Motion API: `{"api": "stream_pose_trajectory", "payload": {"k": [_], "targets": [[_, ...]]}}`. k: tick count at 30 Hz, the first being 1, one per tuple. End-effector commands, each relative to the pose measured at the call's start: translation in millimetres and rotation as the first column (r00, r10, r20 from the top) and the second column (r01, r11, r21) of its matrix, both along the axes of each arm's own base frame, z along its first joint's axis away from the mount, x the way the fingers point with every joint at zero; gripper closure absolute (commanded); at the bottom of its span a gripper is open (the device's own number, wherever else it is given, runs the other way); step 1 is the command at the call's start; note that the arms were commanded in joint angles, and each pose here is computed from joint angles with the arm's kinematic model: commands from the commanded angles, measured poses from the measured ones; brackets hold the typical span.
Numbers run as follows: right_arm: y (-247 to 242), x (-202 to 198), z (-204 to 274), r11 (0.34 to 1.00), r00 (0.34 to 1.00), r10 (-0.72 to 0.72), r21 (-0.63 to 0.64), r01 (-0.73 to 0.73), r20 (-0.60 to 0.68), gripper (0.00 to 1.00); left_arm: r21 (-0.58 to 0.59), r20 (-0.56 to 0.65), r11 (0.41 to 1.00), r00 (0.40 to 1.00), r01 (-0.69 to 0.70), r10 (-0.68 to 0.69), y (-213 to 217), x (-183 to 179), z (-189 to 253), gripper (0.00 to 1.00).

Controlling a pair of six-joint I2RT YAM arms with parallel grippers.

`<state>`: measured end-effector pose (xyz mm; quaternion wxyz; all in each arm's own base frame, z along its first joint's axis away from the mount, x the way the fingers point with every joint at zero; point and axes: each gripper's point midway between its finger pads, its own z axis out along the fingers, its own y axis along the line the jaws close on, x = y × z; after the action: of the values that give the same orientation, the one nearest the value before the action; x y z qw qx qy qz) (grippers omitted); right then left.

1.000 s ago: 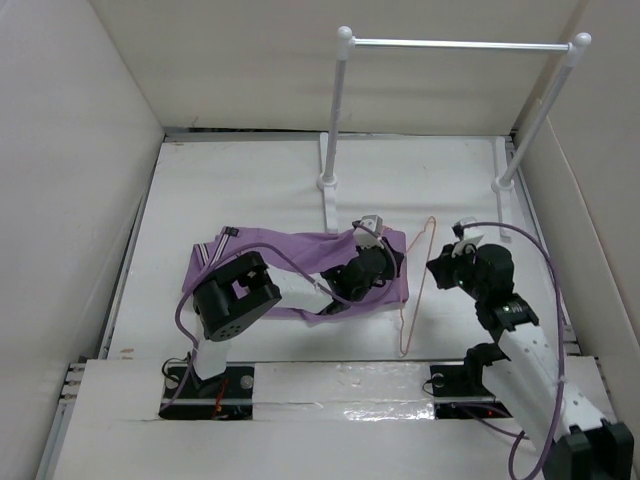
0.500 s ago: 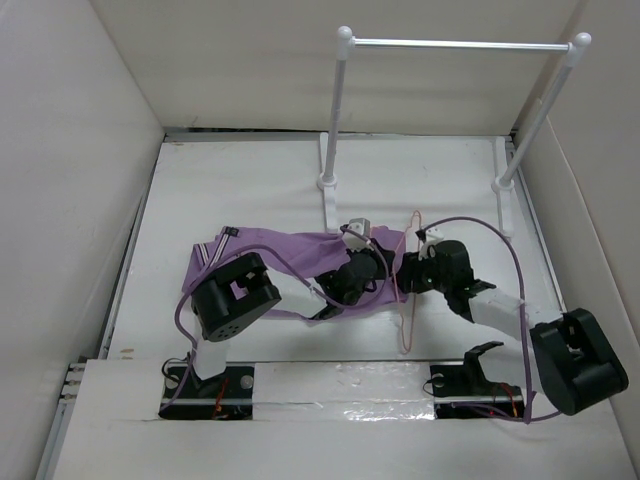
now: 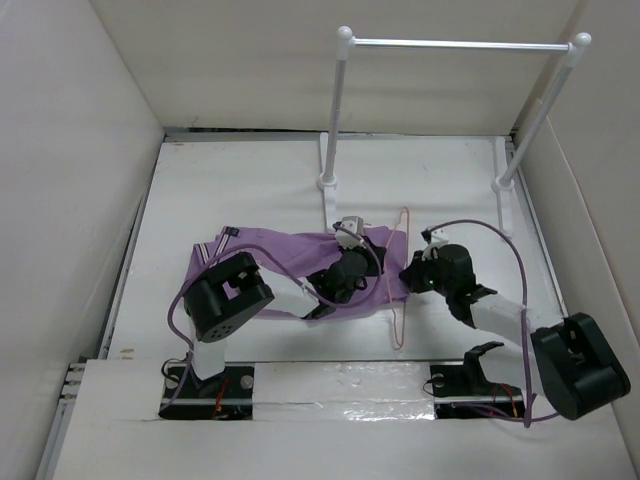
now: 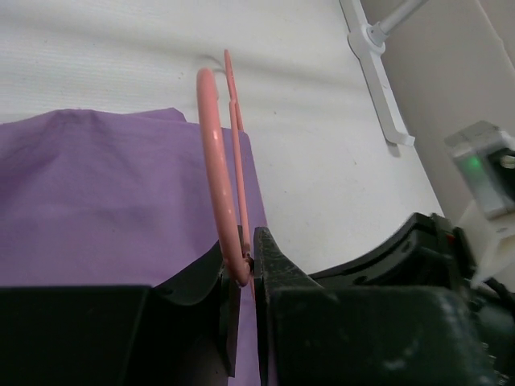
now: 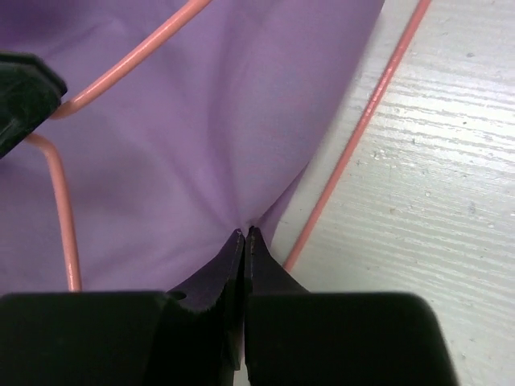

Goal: Place the trousers on the hanger

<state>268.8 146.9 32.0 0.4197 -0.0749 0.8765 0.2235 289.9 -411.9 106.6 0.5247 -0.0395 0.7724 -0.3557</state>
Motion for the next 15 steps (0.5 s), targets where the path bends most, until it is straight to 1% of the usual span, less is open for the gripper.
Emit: {"api": "stream_pose_trajectory", "payload": {"k": [1,2,4,5,7,8,12,15], "targets": [[9.2,5.5,38.7,0.995,0.991,0.031,0.088,-0.043,0.133,1.00,0.081,0.072,0.996,0.997,-0.048,0.043,23.0,8.8,9.5,1.00],[8.9,8.0,52.4,0.995,0.987,0.022,0.096,-0.037,0.160,1.00,0.106,0.084,0.993,0.995,-0.059,0.050,30.5,8.0,9.0,1.00],[-8.4,6.9,75.3,0.997,0.980,-0.037,0.073,0.023,0.194,1.00,0.132,0.086,0.987,0.993,-0.097,0.086,44.2,15.8,7.1,1.00],[-13.6,5.9,83.7,0.998,0.975,-0.048,0.056,0.037,0.218,1.00,0.134,0.087,0.986,0.993,-0.094,0.083,47.3,13.7,9.3,1.00],[-35.4,6.6,107.1,0.991,0.950,-0.131,0.053,0.121,0.284,1.00,0.154,0.093,0.982,0.991,-0.109,0.096,58.2,16.7,8.3,1.00],[-43.5,5.4,109.2,0.989,0.945,-0.151,0.038,0.146,0.290,1.00,0.158,0.088,0.978,0.989,-0.136,0.123,73.3,22.4,6.4,1.00],[-75.9,2.7,116.1,0.970,0.923,-0.239,0.026,0.243,0.302,1.00,0.158,0.072,0.976,0.988,-0.148,0.138,100.8,22.0,1.5,1.00],[-96.3,6.6,120.5,0.955,0.905,-0.290,0.024,0.297,0.311,1.00,0.207,0.065,0.967,0.989,-0.146,0.135,116.2,12.8,-5.9,1.00]]}}
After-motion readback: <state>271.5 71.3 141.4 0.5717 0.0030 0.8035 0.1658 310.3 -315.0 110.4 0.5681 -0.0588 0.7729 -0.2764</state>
